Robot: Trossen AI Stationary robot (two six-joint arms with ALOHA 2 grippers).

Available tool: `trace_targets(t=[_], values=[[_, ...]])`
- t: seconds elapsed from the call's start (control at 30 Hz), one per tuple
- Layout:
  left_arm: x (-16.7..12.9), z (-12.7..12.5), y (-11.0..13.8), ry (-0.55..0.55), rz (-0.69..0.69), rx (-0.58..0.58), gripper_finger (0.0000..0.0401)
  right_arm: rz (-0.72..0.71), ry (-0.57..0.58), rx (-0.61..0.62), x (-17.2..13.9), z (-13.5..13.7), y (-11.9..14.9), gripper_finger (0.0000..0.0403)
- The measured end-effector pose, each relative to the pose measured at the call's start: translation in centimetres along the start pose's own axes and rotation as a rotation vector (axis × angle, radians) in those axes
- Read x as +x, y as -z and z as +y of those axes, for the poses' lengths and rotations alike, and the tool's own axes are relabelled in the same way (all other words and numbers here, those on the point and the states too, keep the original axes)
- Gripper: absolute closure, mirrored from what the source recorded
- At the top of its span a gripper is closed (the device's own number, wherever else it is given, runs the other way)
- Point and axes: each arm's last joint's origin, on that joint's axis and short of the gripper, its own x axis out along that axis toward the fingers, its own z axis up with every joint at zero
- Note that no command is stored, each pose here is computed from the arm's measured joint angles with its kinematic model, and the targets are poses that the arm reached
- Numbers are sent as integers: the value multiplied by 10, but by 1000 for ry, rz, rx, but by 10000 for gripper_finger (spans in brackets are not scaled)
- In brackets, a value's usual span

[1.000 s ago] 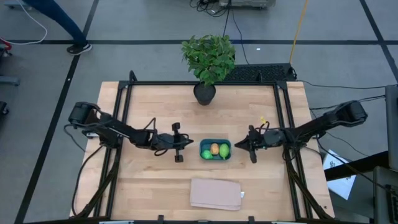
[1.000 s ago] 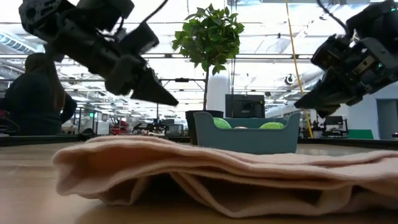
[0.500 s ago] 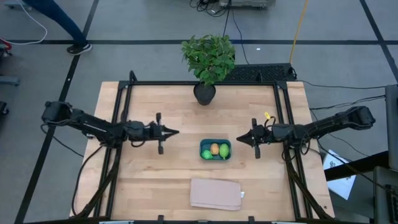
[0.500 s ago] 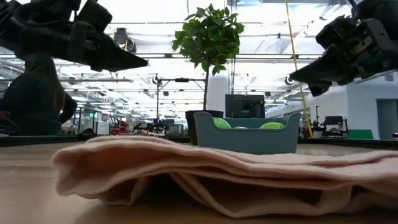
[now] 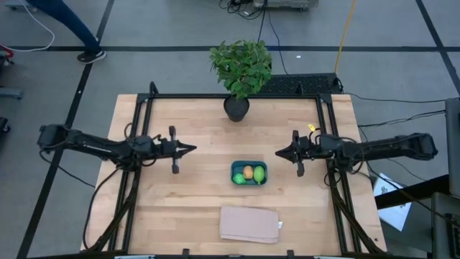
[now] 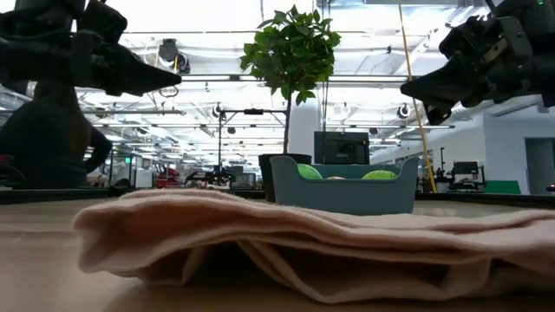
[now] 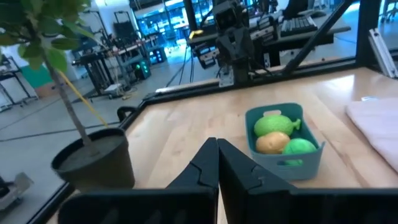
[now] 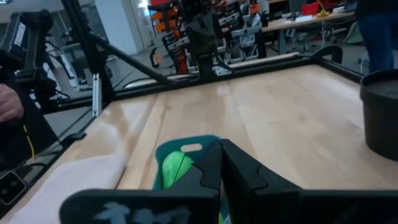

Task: Pick and placing Produce into tupperware
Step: Return to Home Position

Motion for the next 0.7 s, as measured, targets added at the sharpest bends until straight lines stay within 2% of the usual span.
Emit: trace_targets(t=[0.3, 0.53, 0.7], values=[[-19, 0, -10, -37, -21, 6, 401, -43, -1, -7, -11, 2, -6, 403], [-28, -5, -8, -85, 29, 18, 401, -52, 26, -15, -20, 2, -7, 403], [-34, -10, -12, -59, 1, 33, 401, -63, 21, -16, -24, 3, -8, 403]])
